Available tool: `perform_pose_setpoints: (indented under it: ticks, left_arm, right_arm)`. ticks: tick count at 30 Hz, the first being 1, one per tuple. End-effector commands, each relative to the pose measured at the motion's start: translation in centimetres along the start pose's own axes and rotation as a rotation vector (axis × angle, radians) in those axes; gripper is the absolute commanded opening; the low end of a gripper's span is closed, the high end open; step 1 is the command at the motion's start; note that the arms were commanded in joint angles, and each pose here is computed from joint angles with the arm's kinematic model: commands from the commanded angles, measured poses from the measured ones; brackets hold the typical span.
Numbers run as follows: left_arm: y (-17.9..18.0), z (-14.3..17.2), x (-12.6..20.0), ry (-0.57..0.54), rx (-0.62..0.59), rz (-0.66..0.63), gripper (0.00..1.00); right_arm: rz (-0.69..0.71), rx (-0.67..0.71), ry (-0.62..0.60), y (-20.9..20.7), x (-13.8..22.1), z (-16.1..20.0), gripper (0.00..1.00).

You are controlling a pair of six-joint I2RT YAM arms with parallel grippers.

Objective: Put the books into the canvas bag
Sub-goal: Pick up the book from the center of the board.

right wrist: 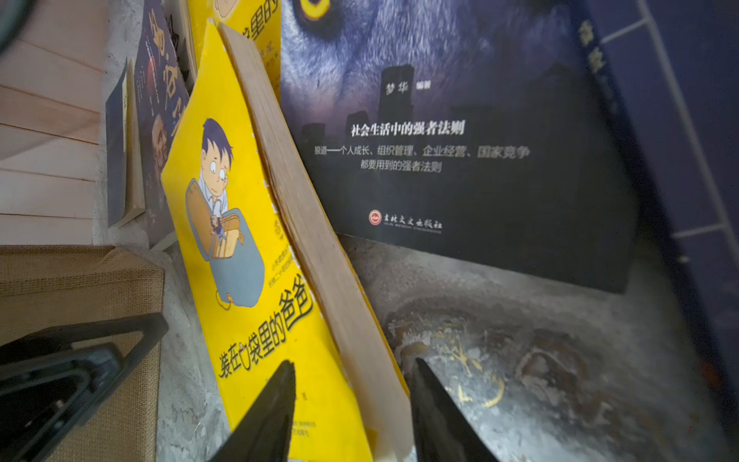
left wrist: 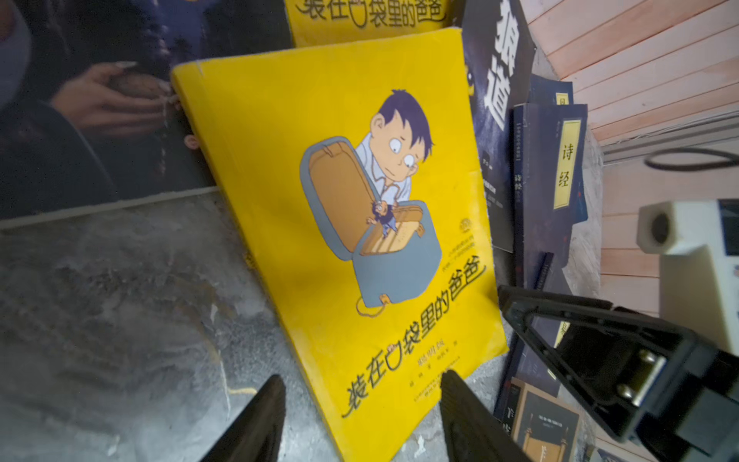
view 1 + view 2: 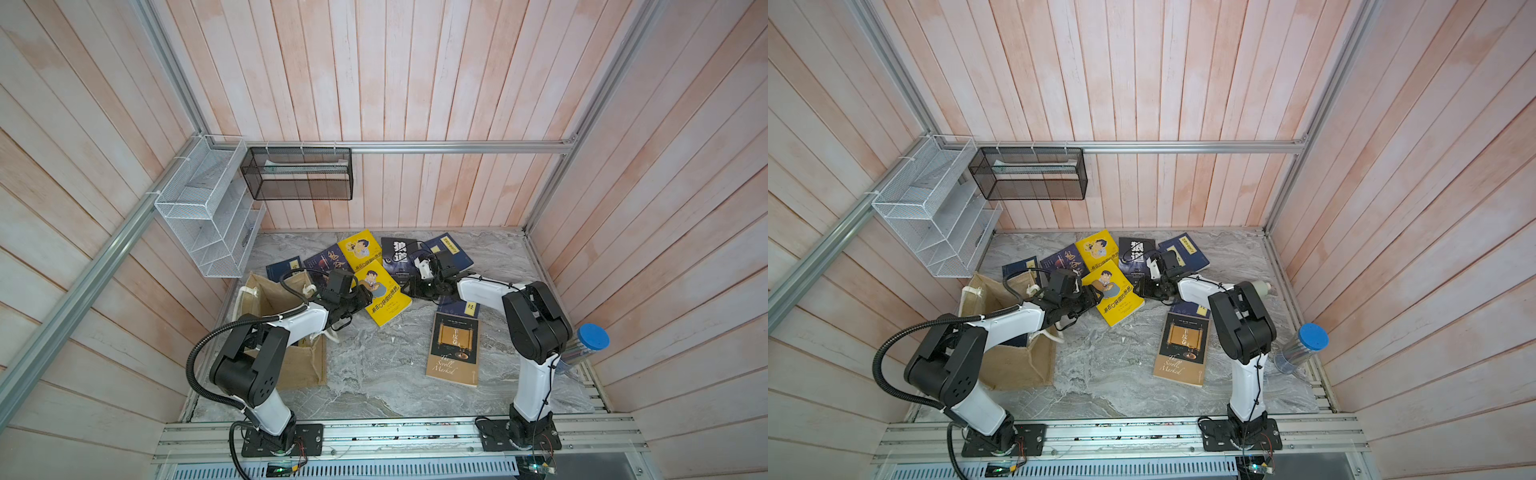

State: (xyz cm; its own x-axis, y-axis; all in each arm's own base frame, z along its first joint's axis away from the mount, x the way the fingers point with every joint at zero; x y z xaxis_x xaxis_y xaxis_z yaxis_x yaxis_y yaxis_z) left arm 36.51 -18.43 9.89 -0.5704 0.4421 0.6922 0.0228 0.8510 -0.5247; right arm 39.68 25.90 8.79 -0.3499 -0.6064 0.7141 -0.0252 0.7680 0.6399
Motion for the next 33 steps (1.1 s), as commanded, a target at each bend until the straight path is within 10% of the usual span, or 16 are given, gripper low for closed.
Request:
perform_pose_setpoints:
  ticks: [1, 22, 33]
  left_arm:
    - [0.1, -0.4, -0.8, -0.003, -0.009, 0.025, 0.64]
    - [2.1, 2.3, -2.5, 0.057, 0.05, 0.038, 0.65]
    - [1.4, 2.9, -3.1, 0.102, 0.147, 0.152, 0.66]
  right_arm:
    - [0.028, 0.006, -0.083, 0.4, 1.2, -1.3, 0.48]
    - [-0.023, 0.042, -0.055, 0.8, -0.9, -0.9, 0.48]
    - [-0.04, 0.023, 0.032, -0.6, -2.5, 1.7, 0.2]
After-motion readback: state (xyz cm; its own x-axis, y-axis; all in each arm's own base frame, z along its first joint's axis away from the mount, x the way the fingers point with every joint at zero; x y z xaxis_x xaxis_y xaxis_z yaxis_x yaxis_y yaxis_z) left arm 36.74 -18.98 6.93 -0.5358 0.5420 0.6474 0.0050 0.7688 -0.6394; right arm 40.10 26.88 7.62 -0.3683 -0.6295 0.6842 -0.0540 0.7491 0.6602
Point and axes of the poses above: each gripper's point midway between its finger pads, its own x axis back along the fingers, its own y axis along the line the jaws close on, z = x × y, the point moved 4 cm from there along x, back along the fingers, and after that the axes turned 11 degrees about -x, right-handed, at the moved point
